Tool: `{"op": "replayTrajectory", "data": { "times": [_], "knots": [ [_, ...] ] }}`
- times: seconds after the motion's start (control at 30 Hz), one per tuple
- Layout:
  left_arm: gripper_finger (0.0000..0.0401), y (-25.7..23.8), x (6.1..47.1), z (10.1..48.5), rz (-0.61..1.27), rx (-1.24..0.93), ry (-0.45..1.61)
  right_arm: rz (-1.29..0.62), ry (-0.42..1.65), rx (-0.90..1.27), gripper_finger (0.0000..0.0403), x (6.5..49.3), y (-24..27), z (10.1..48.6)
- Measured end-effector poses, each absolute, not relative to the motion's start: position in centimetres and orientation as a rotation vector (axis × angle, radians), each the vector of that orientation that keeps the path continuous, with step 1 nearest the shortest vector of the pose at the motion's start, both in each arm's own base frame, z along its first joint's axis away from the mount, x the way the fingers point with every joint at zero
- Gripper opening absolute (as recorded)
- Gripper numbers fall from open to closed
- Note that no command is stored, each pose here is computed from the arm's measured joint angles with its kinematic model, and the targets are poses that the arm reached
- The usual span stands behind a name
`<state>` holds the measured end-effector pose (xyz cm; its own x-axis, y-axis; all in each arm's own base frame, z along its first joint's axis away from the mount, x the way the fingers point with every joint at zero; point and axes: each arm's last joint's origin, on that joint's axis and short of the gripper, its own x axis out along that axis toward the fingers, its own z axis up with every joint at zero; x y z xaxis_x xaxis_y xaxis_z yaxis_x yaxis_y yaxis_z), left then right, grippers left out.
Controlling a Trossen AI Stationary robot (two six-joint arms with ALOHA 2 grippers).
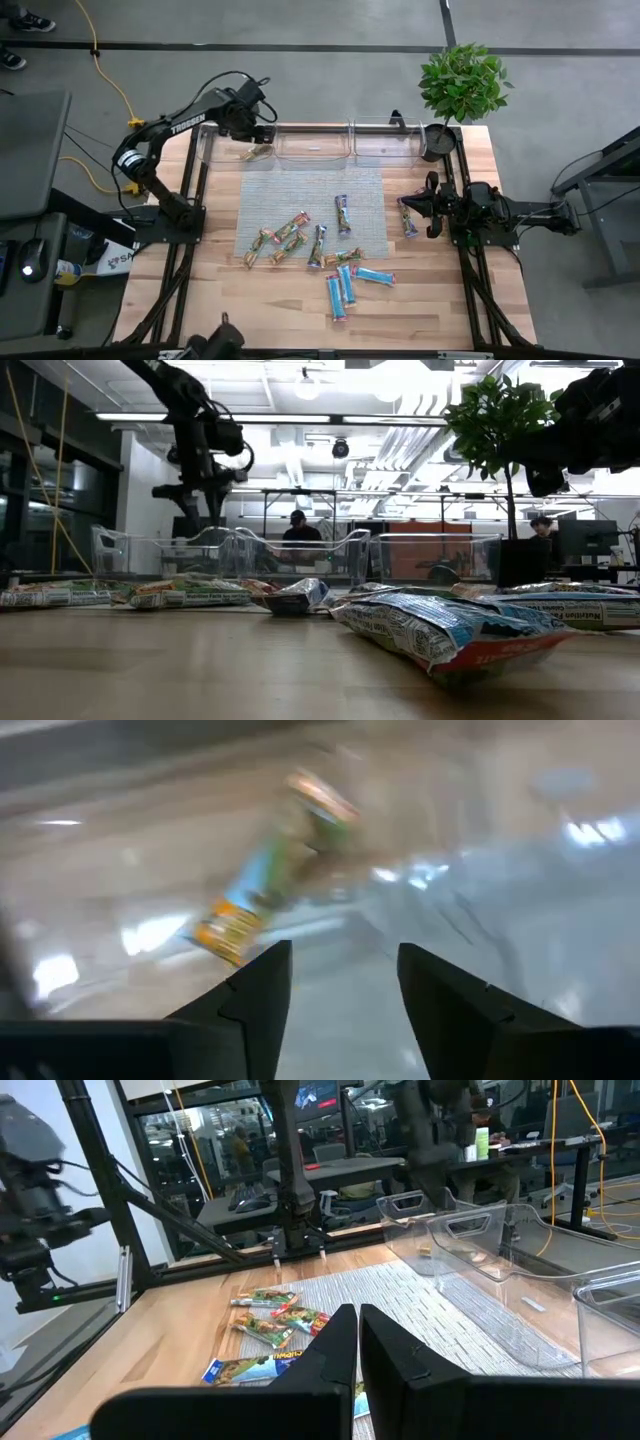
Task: Pick and place Granola Bars by type
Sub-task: Put the yellow granola bar into the left transparent bin
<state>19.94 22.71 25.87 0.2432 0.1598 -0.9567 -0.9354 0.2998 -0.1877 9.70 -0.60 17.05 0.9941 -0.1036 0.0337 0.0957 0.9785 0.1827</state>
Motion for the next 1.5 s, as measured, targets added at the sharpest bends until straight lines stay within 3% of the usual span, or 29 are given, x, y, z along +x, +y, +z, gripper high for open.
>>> {"op": "replayTrajectory", "data": {
  "times": [0.2, 0.37, 0.47, 0.6, 0.73, 0.93, 1.2, 1.5],
  "knots": [
    [0.0182, 17.0, 21.5, 27.9, 0.736, -0.763, 1.189, -0.1, -0.043, 0.182, 0.0, 9.7, -0.6, 17.1],
    [0.0182, 11.0, 22.1, 29.7, 0.788, -0.667, 1.246, -0.101, -0.043, 0.182, 0.0, 9.7, -0.6, 17.0],
    [0.0182, 7.5, 22.1, 30.2, 0.843, -0.666, 1.173, -0.101, -0.043, 0.182, 0.0, 9.7, -0.6, 17.0],
    [0.0182, 3.5, 21.7, 28.4, 0.818, -0.745, 1.087, -0.1, -0.043, 0.182, 0.0, 9.7, -0.6, 17.1],
    [0.0182, 0.6, 21.0, 24.6, 0.77, -0.823, 1.142, -0.1, -0.043, 0.182, 0.0, 9.7, -0.6, 17.0],
    [0.0182, -1.9, 20.5, 21.8, 0.741, -0.908, 1.204, -0.1, -0.043, 0.182, 0.0, 9.7, -0.6, 17.0],
    [0.0182, -3.8, 21.5, 21.0, 0.684, -0.911, 1.205, -0.1, -0.043, 0.182, 0.0, 9.7, -0.6, 17.0],
    [0.0182, -4.4, 23.0, 17.8, 0.728, -0.871, 1.346, -0.101, -0.043, 0.182, 0.0, 9.7, -0.6, 17.0]
  ]
}}
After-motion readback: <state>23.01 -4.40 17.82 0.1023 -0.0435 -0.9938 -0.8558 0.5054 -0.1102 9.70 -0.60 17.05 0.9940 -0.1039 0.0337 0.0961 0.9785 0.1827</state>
